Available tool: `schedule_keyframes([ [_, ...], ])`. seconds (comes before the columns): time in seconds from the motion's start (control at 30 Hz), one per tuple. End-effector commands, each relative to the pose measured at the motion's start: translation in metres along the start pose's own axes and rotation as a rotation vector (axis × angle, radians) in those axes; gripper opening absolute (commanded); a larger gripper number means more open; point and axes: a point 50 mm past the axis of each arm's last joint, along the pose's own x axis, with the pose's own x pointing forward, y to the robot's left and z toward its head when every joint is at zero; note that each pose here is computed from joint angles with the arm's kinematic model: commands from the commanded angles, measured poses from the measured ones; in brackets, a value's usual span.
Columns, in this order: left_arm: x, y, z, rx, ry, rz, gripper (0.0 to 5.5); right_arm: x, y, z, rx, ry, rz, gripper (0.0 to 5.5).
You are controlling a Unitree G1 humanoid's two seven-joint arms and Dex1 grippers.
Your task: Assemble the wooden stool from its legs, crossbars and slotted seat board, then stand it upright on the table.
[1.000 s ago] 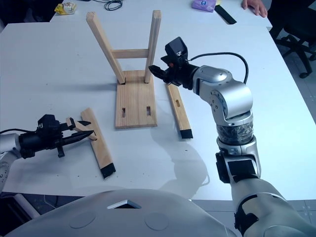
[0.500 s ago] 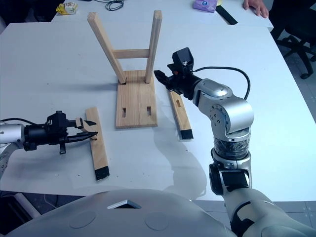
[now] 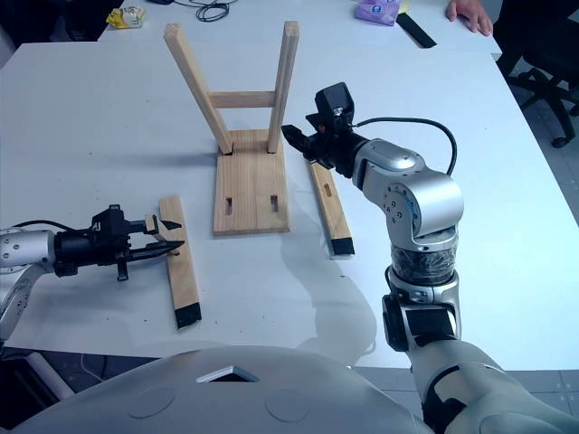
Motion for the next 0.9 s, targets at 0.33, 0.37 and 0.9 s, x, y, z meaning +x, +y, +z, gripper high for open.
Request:
schedule_keyframes([
  [0.33, -0.014, 0.038, -0.046, -0.150, 0.146, 0.192, 1.31, 0.011, 0.000, 0.014, -0.045, -0.026, 0.046, 2.85],
  [0.37, -0.014, 0.039, -0.046, -0.155, 0.145, 0.214, 1.31, 0.011, 0.000, 0.014, -0.046, -0.026, 0.046, 2.85],
  [0.9, -0.029, 0.051, -0.018, -0.177, 0.006, 0.418, 3.10, 0.009, 0.002, 0.002, -0.008, 0.000, 0.036, 2.85],
])
